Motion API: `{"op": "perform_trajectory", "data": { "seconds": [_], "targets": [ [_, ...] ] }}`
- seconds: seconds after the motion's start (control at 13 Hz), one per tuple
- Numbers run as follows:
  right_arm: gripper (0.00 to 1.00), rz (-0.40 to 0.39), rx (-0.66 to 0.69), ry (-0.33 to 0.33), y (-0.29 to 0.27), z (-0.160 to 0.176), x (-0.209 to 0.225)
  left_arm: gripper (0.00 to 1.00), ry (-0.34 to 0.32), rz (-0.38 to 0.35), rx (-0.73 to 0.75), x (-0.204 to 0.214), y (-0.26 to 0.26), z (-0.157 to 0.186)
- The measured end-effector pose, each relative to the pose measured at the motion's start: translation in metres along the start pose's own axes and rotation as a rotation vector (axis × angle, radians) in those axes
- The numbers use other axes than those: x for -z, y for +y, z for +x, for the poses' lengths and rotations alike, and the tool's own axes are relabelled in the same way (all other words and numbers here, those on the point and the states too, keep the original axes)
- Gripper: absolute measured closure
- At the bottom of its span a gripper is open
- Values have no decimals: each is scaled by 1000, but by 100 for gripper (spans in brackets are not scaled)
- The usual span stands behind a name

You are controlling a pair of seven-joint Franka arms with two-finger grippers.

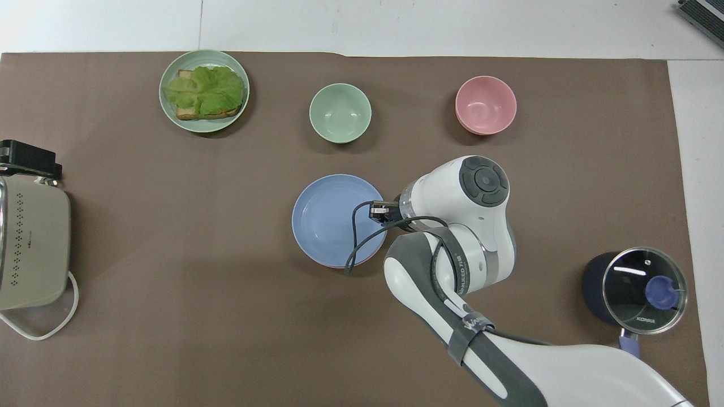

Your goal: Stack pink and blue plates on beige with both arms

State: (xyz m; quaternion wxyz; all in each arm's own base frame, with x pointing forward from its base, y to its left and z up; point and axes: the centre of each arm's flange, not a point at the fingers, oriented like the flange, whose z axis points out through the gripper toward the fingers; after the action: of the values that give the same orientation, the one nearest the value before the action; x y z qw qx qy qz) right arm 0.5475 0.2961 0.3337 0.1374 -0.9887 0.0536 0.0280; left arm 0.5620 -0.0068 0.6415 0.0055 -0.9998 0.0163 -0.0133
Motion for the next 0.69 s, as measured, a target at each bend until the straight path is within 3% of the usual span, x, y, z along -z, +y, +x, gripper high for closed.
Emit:
{"op": "perform_trajectory", "data": {
  "seconds": [0.15, 0.23, 0.31, 0.38, 0.69],
  "targets": [
    [92, 0, 11, -3, -5, -4, -2, 0, 0, 0, 0, 0, 0, 0],
    [84, 0, 11, -2, -6, -4, -1, 0, 0, 0, 0, 0, 0, 0],
    [84, 0, 11, -1, -5, -4, -1, 0, 0, 0, 0, 0, 0, 0],
    [77, 1, 10, 1, -5, -3, 0, 0, 0, 0, 0, 0, 0, 0],
    [30, 23, 3, 46, -5, 7, 24, 0, 0, 0, 0, 0, 0, 0]
  ]
}}
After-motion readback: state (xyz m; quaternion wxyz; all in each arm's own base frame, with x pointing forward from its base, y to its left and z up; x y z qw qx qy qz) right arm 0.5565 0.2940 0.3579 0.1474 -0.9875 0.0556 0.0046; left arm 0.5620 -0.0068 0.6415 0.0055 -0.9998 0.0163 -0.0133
